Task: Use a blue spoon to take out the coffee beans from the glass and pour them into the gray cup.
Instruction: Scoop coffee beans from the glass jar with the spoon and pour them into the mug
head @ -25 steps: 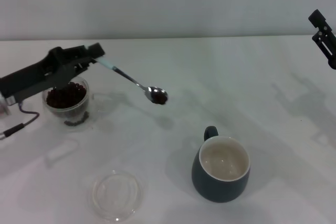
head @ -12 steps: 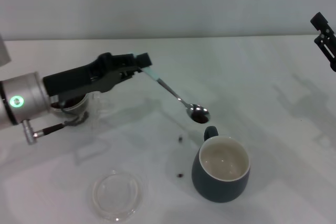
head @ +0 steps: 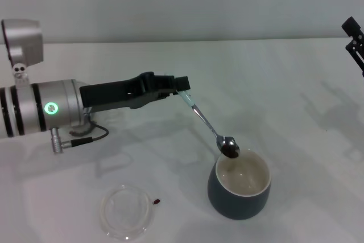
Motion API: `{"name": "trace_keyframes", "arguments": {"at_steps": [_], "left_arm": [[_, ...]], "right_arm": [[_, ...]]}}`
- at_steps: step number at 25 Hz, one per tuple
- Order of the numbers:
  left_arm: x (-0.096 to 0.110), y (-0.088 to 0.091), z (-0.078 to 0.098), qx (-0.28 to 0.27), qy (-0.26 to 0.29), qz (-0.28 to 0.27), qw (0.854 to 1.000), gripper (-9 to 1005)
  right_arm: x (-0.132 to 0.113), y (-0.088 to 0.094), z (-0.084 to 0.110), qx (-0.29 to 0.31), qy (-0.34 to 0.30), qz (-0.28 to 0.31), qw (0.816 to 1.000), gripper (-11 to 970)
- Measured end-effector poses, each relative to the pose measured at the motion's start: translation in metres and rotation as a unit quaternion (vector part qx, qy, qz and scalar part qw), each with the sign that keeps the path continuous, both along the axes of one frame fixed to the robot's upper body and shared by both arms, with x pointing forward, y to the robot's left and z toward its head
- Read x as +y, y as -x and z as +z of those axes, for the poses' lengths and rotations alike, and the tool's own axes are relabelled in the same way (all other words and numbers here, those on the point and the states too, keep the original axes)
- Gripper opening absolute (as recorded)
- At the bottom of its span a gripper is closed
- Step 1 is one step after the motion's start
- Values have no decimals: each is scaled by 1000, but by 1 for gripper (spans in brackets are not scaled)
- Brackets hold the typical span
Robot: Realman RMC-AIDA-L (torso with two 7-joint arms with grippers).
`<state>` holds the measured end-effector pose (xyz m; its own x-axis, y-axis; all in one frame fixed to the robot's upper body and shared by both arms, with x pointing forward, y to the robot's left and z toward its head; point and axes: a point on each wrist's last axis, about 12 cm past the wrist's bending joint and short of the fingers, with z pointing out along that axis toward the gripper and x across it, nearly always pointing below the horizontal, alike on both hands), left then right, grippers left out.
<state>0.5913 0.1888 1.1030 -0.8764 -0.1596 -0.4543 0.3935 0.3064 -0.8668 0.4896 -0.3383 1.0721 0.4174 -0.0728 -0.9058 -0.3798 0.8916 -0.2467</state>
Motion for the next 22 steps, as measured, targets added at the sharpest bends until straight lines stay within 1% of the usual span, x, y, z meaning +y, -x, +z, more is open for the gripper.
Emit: {"name": "trace_keyframes", "arguments": {"at_steps": [7, 10, 11, 19, 22], "left_arm": [[-15, -5, 3, -30, -36, -34, 998, 135], [-23, -10, 11, -58, -55, -55, 995, 135], [-28, -12, 15, -74, -68, -66, 993, 135], [-43, -17, 22, -110, -107, -100, 983, 135], [-58, -19, 30, -147, -133, -134, 971, 135]], "right_arm": [[-1, 0, -1, 2, 1, -2, 1000, 624], [-1, 0, -1, 3, 1, -3, 1000, 624], [-1, 0, -1, 3, 1, -3, 1000, 623], [-3, 3, -2, 6, 1, -6, 1000, 623], [-4, 5, -3, 8, 1, -8, 1000, 624]]}}
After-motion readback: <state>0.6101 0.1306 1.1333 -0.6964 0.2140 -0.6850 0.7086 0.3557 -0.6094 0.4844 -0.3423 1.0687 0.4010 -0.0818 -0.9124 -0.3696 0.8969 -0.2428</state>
